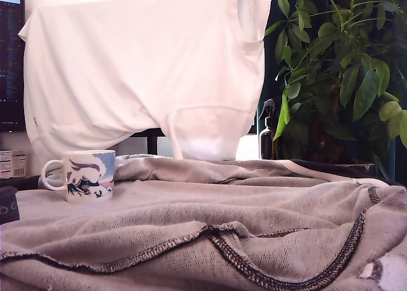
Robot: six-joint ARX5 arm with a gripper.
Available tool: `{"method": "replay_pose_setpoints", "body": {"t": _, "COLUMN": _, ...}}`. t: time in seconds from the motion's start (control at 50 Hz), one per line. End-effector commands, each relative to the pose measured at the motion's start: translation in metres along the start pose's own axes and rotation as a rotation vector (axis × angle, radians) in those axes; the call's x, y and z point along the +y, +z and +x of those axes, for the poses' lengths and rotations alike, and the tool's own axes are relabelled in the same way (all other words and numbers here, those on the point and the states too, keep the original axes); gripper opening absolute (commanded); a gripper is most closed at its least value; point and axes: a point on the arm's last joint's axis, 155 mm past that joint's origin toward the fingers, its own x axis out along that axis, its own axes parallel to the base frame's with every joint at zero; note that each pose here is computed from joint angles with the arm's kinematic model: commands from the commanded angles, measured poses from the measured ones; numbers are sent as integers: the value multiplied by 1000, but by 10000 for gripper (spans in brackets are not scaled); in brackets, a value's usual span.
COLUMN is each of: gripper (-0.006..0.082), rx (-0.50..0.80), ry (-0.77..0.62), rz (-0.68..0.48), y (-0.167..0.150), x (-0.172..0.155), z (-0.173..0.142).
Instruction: Pick the grey coffee capsule and place it inside the blue coffee cup
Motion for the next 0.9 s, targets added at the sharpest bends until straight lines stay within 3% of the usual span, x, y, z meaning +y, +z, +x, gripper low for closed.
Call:
{"method": "replay_pose_setpoints", "body": {"t": 0.0, "gripper": -19, "rx": 16, "ry": -32, "rz": -76, "y": -13, "x": -8, "z": 1}}
{"method": "replay_pose_setpoints", "body": {"t": 0.28, "gripper": -19, "rx": 3, "ry": -44, "rz": -78, "y": -9, "x": -10, "z": 1}}
{"method": "replay_pose_setpoints", "body": {"t": 0.5, "gripper": 15, "rx": -104, "ry": -101, "rz": -197, "y": 20, "x": -18, "z": -1}}
{"method": "replay_pose_setpoints", "body": {"t": 0.6, "gripper": 167, "rx": -141, "ry": -165, "rz": -271, "y": 32, "x": -28, "z": -4}}
{"method": "replay_pose_setpoints", "body": {"t": 0.78, "gripper": 676, "rx": -84, "ry": -186, "rz": -307, "y": 19, "x": -34, "z": -3}}
{"method": "replay_pose_setpoints", "body": {"t": 0.82, "gripper": 736, "rx": -55, "ry": -186, "rz": -309, "y": 12, "x": -35, "z": -2}}
{"method": "replay_pose_setpoints", "body": {"t": 0.88, "gripper": 756, "rx": -4, "ry": -187, "rz": -311, "y": -1, "x": -38, "z": -1}}
